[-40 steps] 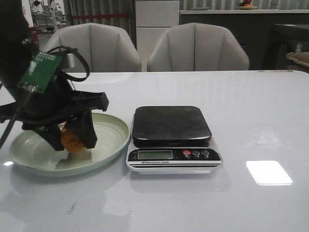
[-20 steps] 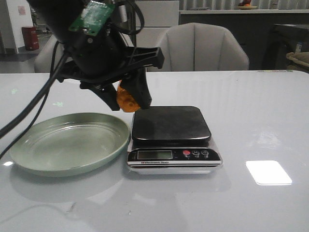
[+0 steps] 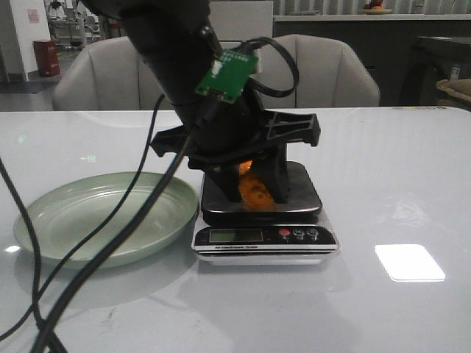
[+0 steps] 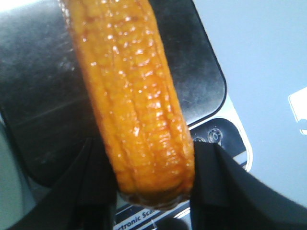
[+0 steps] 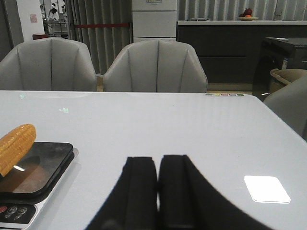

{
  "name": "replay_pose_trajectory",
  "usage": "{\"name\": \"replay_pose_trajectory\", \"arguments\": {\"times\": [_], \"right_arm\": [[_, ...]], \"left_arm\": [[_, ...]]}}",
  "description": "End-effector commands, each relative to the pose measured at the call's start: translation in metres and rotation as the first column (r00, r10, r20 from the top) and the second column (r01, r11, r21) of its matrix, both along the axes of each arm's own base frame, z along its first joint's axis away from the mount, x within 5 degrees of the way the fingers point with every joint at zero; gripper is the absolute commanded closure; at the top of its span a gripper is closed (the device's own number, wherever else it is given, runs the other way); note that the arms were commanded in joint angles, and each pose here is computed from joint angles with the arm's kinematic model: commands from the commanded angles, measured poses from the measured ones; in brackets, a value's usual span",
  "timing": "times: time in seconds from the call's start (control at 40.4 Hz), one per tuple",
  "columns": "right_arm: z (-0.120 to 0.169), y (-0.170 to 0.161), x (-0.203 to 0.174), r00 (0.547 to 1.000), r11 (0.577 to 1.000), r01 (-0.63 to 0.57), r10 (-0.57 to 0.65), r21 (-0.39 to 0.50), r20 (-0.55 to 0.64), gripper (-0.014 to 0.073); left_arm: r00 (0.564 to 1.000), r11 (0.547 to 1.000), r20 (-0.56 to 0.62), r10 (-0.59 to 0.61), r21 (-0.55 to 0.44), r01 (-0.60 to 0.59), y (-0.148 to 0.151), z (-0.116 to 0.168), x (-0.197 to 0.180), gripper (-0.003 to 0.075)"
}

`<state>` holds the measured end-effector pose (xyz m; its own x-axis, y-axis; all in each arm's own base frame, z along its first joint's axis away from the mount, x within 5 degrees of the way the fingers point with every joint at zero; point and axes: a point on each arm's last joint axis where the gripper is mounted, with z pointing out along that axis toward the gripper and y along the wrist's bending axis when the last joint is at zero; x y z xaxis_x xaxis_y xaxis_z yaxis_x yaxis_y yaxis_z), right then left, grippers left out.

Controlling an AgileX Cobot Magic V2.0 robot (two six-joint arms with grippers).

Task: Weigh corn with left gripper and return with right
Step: 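Lift the corn with the left gripper and lower it onto the scale, then open the left gripper and raise it away from the corn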

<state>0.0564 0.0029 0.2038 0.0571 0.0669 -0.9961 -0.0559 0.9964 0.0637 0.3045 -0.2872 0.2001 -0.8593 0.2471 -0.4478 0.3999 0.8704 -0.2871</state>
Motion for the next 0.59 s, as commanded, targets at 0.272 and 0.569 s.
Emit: {"name": "replay_pose_trajectory", "arguments": {"times": [0.272,0.569], "right_arm": [[0.007,0.000,-0.002,0.995,1.000,0.006,-0.005,-0.018,0.095,0.0417],[0.007,0.000,-0.002,0.995,1.000,0.006,-0.005,-0.018,0.095,0.0417]], "left_arm": [[0.996,0.994,0.080,0.024,-0.110,-0.015,-0.010,0.028,0.004,0.0163],[0.994,0.992,0.109,0.016,-0.126,-0.002,-0.004,0.052,-0.003,0.0201]]}}
